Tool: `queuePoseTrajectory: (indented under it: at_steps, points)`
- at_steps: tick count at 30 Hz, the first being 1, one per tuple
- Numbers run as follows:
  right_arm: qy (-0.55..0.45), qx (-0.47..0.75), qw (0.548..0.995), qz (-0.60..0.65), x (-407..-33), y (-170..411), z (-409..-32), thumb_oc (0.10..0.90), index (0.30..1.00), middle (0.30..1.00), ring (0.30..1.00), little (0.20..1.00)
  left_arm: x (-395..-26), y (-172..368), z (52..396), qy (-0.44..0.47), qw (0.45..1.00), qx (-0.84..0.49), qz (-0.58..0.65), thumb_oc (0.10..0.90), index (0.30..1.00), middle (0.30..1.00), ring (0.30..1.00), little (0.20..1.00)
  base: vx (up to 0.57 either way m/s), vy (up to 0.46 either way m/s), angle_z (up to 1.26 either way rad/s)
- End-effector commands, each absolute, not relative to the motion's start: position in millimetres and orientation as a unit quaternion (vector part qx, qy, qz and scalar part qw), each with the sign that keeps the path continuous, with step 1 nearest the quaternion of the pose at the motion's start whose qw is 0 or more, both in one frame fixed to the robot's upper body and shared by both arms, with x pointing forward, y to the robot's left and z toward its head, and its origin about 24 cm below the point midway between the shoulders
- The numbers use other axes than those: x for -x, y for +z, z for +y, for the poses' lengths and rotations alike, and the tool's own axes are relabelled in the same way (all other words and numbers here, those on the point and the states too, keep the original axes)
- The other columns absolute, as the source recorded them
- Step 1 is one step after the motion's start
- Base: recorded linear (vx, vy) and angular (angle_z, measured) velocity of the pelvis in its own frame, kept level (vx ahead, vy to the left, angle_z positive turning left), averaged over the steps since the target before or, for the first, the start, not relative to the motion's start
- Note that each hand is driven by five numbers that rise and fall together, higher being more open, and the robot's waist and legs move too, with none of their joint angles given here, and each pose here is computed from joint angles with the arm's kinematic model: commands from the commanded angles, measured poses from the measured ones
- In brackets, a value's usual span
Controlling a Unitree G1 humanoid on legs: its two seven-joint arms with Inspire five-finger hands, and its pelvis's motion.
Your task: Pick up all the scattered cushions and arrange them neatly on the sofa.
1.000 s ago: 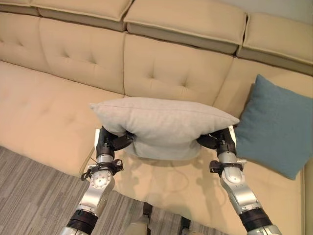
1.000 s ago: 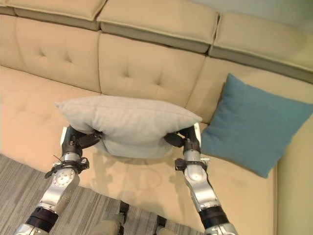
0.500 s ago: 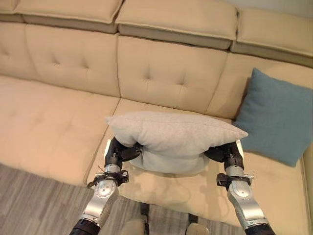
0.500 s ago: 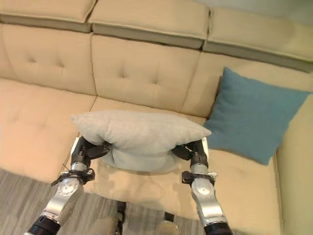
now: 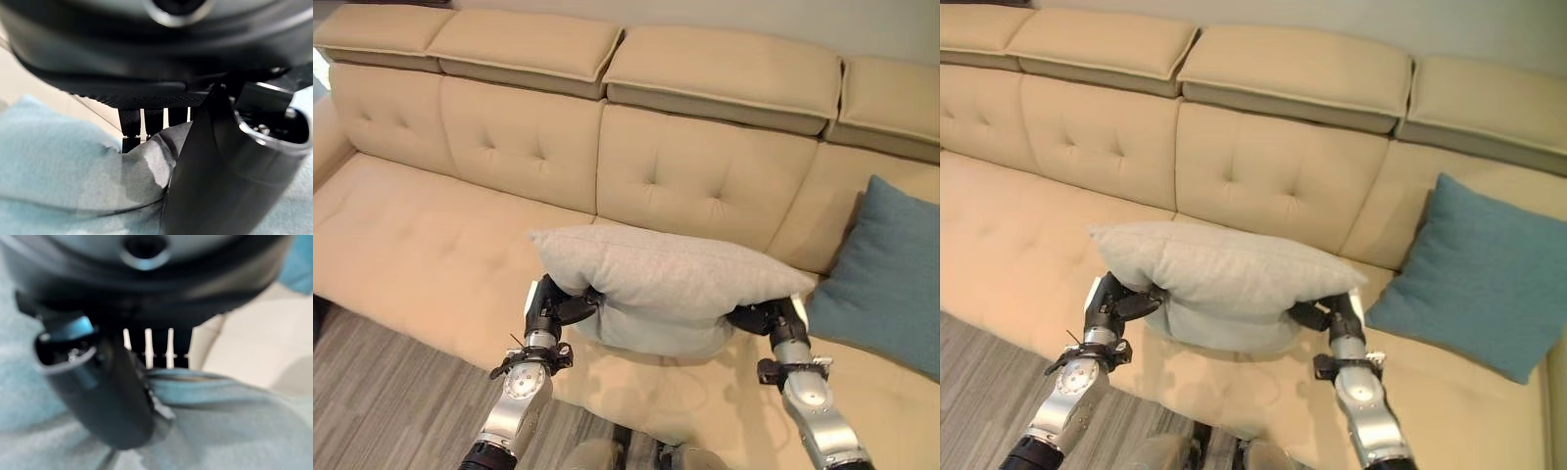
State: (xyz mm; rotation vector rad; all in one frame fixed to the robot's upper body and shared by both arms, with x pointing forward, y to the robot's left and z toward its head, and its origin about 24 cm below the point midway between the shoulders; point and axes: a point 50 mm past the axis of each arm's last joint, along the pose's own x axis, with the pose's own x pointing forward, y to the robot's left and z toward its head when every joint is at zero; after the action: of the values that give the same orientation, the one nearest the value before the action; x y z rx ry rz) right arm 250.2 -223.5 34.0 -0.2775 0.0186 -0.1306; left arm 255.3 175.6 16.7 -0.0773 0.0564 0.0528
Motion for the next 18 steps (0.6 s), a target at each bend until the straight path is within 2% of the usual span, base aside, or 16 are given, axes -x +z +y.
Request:
queuePoseTrajectory:
  at_steps: [1,11,18]
  points:
    - [0.005,0.084,0.985,-0.153,-262.4,85.5,-180.2,0.4,0.3,0.3,0.3,0.3,-270.2,105.4,130.1,-0.096,0.974,0.084,-0.189,0.4,0.3,0.3,0.3,0.3,0.13,0.22,0.04]
    - [0.015,0.097,0.98,-0.174,-271.9,97.0,-170.7,0.4,0.3,0.3,0.3,0.3,-276.8,120.4,125.6,-0.108,0.967,0.074,-0.218,0.4,0.3,0.3,0.3,0.3,0.04,0.191,-0.12]
    - [0.02,0.096,0.975,-0.201,-282.2,110.3,-160.5,0.4,0.3,0.3,0.3,0.3,-281.6,122.9,126.2,-0.104,0.967,0.067,-0.221,0.4,0.3,0.3,0.3,0.3,-0.06,0.047,-0.18]
